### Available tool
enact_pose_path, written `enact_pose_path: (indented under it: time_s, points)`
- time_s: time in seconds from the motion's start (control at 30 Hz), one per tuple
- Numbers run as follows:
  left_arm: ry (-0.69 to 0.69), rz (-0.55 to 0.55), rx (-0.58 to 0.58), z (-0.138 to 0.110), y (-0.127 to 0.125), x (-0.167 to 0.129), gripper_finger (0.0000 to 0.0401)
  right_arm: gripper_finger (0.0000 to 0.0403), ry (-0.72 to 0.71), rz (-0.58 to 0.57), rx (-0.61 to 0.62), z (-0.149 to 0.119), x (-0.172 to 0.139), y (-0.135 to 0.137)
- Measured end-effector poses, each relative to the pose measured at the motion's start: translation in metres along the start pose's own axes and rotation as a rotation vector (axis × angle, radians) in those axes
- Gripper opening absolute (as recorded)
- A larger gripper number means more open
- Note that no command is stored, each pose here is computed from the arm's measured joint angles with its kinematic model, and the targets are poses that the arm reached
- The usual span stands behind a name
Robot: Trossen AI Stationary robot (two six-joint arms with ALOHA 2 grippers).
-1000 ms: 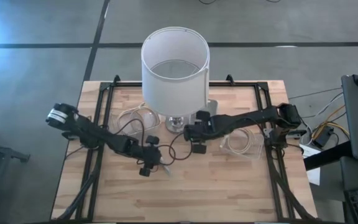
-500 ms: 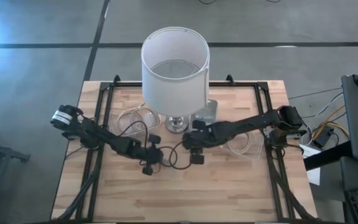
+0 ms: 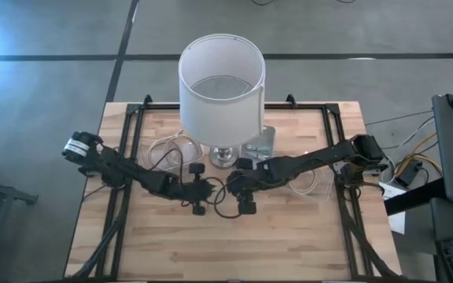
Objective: Pick & Place USB Port
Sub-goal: Put the blue charger cable into the gray bin
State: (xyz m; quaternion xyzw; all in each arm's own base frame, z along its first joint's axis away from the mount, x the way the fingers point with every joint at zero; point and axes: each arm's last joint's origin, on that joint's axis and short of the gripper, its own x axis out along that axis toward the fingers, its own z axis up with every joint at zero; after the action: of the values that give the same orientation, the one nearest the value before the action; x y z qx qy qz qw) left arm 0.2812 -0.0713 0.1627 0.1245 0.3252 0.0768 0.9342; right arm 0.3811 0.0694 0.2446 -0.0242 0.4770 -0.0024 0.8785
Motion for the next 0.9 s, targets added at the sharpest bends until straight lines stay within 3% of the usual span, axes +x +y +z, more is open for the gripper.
enact_pose_path:
  time_s: [0.13,0.6,0.9]
  points:
    - [-0.074,0.017,-0.023,0.014,0.001,-0.001,0.0044,0.0169,0.001,0.0,0.0,0.0,0.0,0.0]
    - [-0.143,0.039,0.009,0.04,0.003,-0.006,0.0045,0.0165,0.005,-0.001,0.0,-0.001,0.0,0.0]
    - [-0.145,0.069,0.038,0.041,0.004,-0.007,0.0046,0.0114,0.006,-0.005,-0.023,-0.001,0.001,0.0]
